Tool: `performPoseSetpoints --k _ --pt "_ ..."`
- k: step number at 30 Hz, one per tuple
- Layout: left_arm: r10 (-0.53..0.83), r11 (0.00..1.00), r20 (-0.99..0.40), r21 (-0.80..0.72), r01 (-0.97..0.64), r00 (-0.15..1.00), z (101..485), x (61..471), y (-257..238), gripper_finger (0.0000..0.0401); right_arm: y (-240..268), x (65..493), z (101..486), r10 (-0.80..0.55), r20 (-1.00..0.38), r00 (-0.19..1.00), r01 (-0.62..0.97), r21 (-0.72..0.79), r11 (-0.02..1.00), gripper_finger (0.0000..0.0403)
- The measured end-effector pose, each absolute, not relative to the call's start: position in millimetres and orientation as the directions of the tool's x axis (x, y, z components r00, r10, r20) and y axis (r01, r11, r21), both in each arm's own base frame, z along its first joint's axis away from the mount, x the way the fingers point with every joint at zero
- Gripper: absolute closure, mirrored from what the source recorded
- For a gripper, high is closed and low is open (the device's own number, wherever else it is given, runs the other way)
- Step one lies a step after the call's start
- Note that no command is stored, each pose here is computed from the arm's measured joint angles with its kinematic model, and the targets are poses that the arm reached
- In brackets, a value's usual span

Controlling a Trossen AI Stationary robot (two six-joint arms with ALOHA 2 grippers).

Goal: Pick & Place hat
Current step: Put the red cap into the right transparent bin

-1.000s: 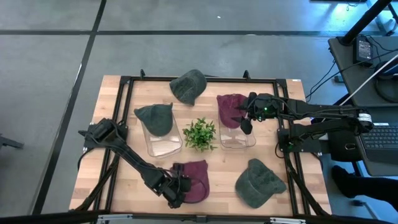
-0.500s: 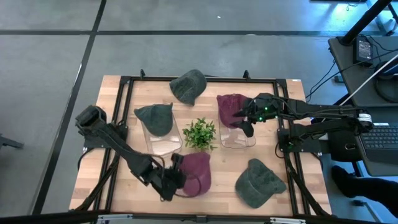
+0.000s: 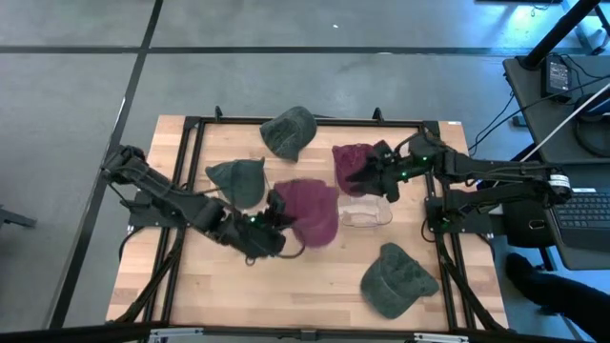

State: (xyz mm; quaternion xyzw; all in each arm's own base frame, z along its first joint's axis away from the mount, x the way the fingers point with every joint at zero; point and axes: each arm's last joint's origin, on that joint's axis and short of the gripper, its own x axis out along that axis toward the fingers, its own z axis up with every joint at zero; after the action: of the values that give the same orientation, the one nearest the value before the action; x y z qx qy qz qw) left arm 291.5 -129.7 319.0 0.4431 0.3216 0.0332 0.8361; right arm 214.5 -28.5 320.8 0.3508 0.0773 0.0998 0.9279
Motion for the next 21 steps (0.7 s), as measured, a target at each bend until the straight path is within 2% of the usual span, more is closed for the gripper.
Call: performPoseSetpoints --k 4,7,12,16,21 --pt "0.408 0.392 -0.490 0.856 0.337 0.770 318 300 -115 0.0397 -37 213 325 0.202 -0.038 0.979 -0.124 0.677 0.726 0.0132" --pt "0.427 0.281 -0.492 0.870 0.406 0.759 317 305 -106 0.0397 -45 212 324 0.136 -0.044 0.990 -0.071 0.677 0.733 0.0132" --pt "0.435 0.163 -0.495 0.865 0.475 0.752 318 308 -96 0.0396 -59 209 324 0.071 -0.047 0.996 -0.021 0.667 0.744 0.0132" --pt "0.452 0.093 -0.495 0.853 0.513 0.742 318 311 -89 0.0396 -62 211 332 0.066 -0.077 0.995 -0.009 0.579 0.815 0.0132" --pt "0.472 0.049 -0.495 0.841 0.539 0.729 318 313 -81 0.0396 -68 228 357 0.054 -0.244 0.968 0.085 0.523 0.848 0.0132"
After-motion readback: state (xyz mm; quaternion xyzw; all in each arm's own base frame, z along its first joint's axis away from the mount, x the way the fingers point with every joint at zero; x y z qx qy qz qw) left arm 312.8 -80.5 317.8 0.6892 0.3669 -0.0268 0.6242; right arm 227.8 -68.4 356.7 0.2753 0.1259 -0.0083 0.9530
